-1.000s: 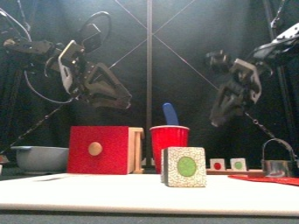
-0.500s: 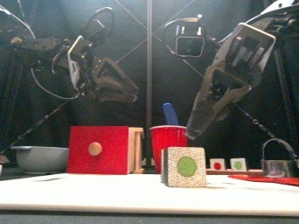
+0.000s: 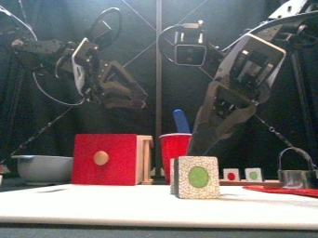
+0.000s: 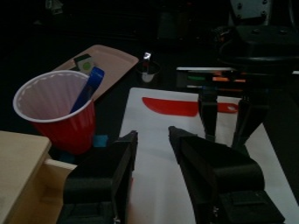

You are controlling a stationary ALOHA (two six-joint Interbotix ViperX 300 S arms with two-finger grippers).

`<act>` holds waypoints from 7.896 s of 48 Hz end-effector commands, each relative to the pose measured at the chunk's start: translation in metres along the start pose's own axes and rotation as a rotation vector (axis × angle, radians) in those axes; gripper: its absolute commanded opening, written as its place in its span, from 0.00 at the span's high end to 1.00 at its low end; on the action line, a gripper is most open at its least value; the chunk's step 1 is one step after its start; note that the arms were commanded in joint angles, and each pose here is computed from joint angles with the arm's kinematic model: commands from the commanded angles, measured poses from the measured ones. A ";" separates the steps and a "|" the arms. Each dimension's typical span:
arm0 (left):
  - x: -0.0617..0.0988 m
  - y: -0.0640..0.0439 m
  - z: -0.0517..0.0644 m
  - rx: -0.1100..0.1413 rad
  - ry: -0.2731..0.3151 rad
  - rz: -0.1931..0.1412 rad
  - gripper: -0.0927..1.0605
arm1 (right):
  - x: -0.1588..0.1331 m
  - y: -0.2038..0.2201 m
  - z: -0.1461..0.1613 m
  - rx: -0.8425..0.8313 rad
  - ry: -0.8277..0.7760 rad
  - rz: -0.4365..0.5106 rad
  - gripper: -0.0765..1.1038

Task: Place sushi on board then cut the sushi with the knife then place the pieces on the plate
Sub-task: Place the 4 sushi pieces on the plate

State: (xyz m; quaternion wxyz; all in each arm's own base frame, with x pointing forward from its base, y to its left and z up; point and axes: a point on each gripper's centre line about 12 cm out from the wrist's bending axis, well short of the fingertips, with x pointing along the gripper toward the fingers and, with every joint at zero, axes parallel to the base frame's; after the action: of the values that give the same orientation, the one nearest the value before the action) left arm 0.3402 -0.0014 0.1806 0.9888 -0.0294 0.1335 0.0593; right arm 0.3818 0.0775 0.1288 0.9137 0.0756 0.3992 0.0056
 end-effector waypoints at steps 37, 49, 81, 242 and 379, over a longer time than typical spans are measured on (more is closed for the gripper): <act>-0.001 -0.001 0.001 -0.003 -0.006 -0.003 0.26 | -0.002 -0.013 0.014 0.034 -0.024 -0.042 0.41; -0.002 -0.001 -0.001 -0.003 -0.001 -0.003 0.26 | -0.068 -0.044 0.011 0.064 -0.030 -0.264 0.41; -0.002 0.001 -0.001 -0.001 -0.003 0.002 0.26 | -0.168 -0.159 -0.076 0.348 -0.063 -0.586 0.41; -0.003 0.017 -0.006 -0.014 0.015 0.050 0.26 | -0.159 -0.066 -0.021 0.125 -0.004 -0.518 0.45; -0.006 0.018 0.011 -0.018 -0.051 0.048 0.26 | -0.182 -0.112 0.000 0.040 -0.258 -0.254 0.25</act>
State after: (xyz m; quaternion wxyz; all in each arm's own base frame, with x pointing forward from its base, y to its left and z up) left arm 0.3267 0.0164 0.1751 0.9860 -0.0313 0.1401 0.0848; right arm 0.2378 -0.0642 0.2309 0.9275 0.0521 0.3266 -0.1743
